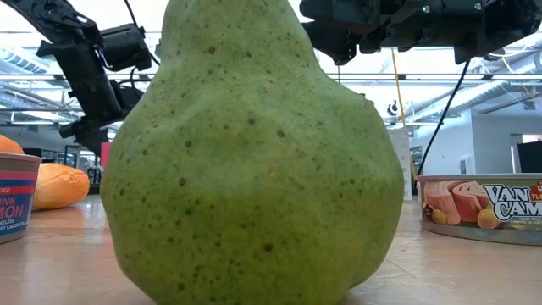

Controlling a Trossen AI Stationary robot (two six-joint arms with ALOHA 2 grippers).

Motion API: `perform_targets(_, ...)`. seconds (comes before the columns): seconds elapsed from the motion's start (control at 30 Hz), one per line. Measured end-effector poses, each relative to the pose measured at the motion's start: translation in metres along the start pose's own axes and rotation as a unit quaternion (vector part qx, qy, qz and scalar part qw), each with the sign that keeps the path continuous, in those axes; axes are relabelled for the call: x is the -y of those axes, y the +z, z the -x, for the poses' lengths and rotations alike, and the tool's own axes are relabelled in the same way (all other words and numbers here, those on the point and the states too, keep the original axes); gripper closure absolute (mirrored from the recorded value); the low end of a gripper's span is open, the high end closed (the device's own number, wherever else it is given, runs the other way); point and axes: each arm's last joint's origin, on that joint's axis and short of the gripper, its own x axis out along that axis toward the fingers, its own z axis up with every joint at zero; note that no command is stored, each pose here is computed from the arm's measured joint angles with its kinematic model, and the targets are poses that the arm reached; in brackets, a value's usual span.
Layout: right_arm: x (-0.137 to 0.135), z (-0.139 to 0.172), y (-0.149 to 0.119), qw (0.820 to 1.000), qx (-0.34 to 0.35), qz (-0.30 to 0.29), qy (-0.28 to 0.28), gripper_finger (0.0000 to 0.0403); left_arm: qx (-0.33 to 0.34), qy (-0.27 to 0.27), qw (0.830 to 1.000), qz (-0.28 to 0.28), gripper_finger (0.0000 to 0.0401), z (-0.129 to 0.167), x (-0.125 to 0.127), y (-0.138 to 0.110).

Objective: Pick & Place Food Item
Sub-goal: Adjust the yellow bin, then put the top green tuna can in the pink bin

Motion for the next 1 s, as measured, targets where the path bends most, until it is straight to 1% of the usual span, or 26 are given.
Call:
perform_targets(0.1,0.000,0.000,0.000,1.000,0.000,0.000,0.000,0.0151,0.010,-0.026,1.000,-0.007,0.0061,0.008,0.001,0.000)
perform_targets(0.23,0.000,0.000,-0.001,1.000,-0.005,0.001,0.001,0.0151,0.046,-0.071,0.996,-0.029,0.0061,0.027,0.001,-0.001)
perform_targets(0.3,0.000,0.000,-0.001,1.000,-0.005,0.001,0.001,0.0151,0.070,-0.099,0.992,-0.048,0.0061,0.039,0.002,-0.003)
perform_targets(0.43,-0.001,0.000,-0.002,1.000,-0.009,0.001,0.002,0.0151,0.125,-0.159,0.975,-0.089,0.0061,0.062,0.005,-0.008)
perform_targets(0.5,-0.003,0.000,-0.002,1.000,-0.013,0.001,0.006,0.0151,0.155,-0.181,0.966,-0.104,0.0061,0.072,0.007,-0.012)
perform_targets(0.6,-0.009,0.007,0.003,0.999,-0.040,0.008,0.017,0.0151,0.203,-0.206,0.950,-0.119,0.0061,0.079,0.011,-0.022)
perform_targets(0.7,-0.018,0.022,0.016,0.997,-0.079,0.013,-0.003,0.0151,0.254,-0.224,0.931,-0.138,0.0061,0.081,0.016,-0.029)
perform_targets(0.8,-0.037,0.045,0.029,0.991,-0.127,0.021,-0.021,0.0157,0.297,-0.247,0.909,-0.159,0.0061,0.087,0.022,-0.031)
perform_targets(0.9,-0.058,0.070,0.032,0.982,-0.184,0.004,-0.051,0.0177,0.326,-0.280,0.883,-0.187,0.0061,0.092,0.030,-0.031)
perform_targets(1.0,-0.074,0.092,0.020,0.962,-0.255,-0.034,-0.088,0.0211,0.350,-0.305,0.863,-0.199,0.0061,0.095,0.038,-0.030)
